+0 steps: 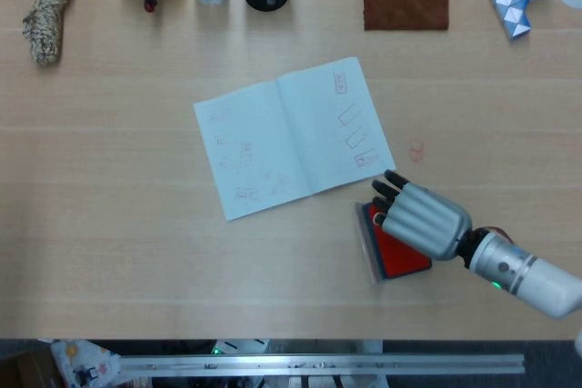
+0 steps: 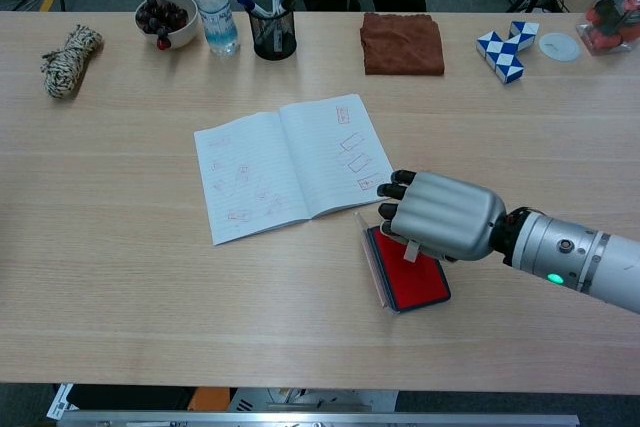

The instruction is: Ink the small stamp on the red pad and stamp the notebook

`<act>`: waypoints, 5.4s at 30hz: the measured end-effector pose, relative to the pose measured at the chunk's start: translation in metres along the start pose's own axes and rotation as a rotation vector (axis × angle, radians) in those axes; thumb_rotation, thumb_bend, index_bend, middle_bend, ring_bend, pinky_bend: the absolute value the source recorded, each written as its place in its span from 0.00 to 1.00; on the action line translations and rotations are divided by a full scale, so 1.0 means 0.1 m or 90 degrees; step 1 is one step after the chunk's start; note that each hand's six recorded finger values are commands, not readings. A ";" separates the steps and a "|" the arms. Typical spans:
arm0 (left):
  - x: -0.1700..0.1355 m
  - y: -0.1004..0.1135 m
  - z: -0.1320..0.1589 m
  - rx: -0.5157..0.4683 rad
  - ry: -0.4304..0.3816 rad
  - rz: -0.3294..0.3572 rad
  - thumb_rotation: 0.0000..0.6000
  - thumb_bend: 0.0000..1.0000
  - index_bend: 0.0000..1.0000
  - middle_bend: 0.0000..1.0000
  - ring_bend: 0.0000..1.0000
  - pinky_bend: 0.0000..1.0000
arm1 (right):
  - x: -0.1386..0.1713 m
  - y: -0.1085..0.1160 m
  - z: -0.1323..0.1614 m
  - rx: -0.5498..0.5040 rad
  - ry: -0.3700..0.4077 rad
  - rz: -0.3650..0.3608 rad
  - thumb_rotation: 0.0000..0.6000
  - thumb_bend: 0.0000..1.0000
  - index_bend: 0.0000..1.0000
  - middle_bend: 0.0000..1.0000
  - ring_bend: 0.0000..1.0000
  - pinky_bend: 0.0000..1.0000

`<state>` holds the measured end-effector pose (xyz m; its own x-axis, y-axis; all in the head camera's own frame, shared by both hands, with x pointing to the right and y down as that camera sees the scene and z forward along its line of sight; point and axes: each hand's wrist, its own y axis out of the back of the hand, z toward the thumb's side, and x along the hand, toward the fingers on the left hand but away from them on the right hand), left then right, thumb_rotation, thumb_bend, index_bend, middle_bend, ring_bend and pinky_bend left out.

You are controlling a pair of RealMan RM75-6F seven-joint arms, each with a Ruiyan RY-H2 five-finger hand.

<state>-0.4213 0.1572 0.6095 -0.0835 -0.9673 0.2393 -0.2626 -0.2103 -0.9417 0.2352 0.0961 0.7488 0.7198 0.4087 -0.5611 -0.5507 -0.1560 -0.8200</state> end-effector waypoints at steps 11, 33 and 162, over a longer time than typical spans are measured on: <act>-0.01 0.01 0.01 -0.001 -0.002 0.000 1.00 0.20 0.11 0.06 0.15 0.17 | -0.18 0.47 -0.51 -0.067 -0.089 -0.064 1.00 0.34 0.64 0.41 0.19 0.22; -0.02 0.01 0.03 -0.002 -0.009 -0.004 1.00 0.20 0.11 0.06 0.15 0.17 | -0.85 0.59 -0.92 -0.070 -0.185 -0.039 1.00 0.34 0.66 0.42 0.20 0.22; -0.08 -0.01 -0.07 -0.004 0.003 -0.011 1.00 0.20 0.11 0.06 0.15 0.17 | -0.87 0.56 -0.75 -0.018 -0.171 -0.057 1.00 0.34 0.74 0.45 0.23 0.22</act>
<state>-0.4271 0.1665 0.6103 -0.0826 -0.9629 0.2570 -0.2694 -0.2268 -0.9360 0.1733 -0.0159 0.7431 0.6250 0.6457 -0.4388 -0.4746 -0.1321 -0.8703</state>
